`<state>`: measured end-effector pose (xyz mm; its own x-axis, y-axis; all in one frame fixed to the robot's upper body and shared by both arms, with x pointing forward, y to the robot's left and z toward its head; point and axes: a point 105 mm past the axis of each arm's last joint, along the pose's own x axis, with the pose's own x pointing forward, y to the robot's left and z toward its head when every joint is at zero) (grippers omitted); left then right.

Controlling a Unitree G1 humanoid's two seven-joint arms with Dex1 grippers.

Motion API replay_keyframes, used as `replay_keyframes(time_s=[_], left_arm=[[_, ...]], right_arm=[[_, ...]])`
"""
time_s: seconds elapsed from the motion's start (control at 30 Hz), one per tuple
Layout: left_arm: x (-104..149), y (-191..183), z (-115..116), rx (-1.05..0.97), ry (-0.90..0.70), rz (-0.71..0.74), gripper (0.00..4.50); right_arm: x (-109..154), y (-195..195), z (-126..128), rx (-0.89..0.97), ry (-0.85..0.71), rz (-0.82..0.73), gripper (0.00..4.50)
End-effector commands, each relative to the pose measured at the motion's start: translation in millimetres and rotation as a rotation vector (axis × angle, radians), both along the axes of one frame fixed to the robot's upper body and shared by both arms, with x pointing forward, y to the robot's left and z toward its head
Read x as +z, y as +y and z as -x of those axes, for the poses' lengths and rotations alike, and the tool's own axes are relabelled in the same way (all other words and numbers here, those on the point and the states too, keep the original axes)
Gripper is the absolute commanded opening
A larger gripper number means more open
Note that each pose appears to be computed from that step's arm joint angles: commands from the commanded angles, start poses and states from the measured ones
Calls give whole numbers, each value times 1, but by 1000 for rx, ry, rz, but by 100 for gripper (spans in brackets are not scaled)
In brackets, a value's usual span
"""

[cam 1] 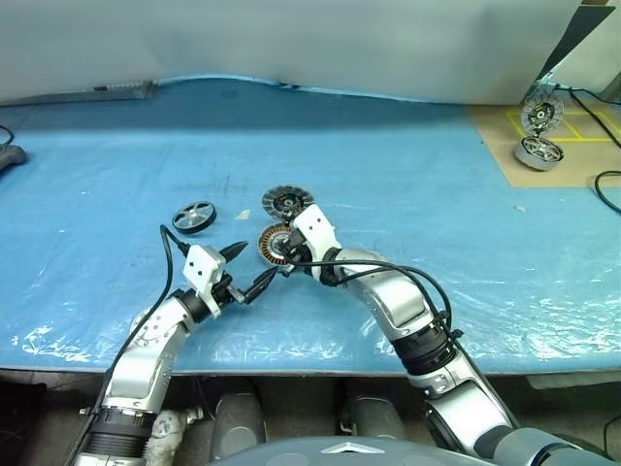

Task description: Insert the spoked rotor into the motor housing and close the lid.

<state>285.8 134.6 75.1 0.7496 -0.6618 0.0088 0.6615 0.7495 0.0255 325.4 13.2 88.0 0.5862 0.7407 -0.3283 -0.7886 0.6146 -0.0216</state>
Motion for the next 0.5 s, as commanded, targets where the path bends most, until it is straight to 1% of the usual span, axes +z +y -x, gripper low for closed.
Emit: replay_keyframes(time_s=[0.03, 0.1, 0.2, 0.3, 0.4, 0.5], left_arm=[[-8, 0, 0, -2, -13, -6, 450], [-14, 2, -2, 1, -9, -8, 450], [-22, 9, -3, 4, -2, -12, 450], [-23, 12, -5, -1, -6, -12, 450], [-22, 14, -5, -9, -10, -13, 450], [-19, 16, -5, -14, -14, -13, 450]], right_arm=[[9, 0, 1, 8, -28, -12, 1], [14, -2, 1, 2, -37, -21, 1], [32, -4, 5, 28, -87, -43, 1], [41, -1, 7, 30, -104, -62, 1], [41, 2, 7, 26, -102, -62, 1], [31, 4, 6, 17, -79, -49, 1]])
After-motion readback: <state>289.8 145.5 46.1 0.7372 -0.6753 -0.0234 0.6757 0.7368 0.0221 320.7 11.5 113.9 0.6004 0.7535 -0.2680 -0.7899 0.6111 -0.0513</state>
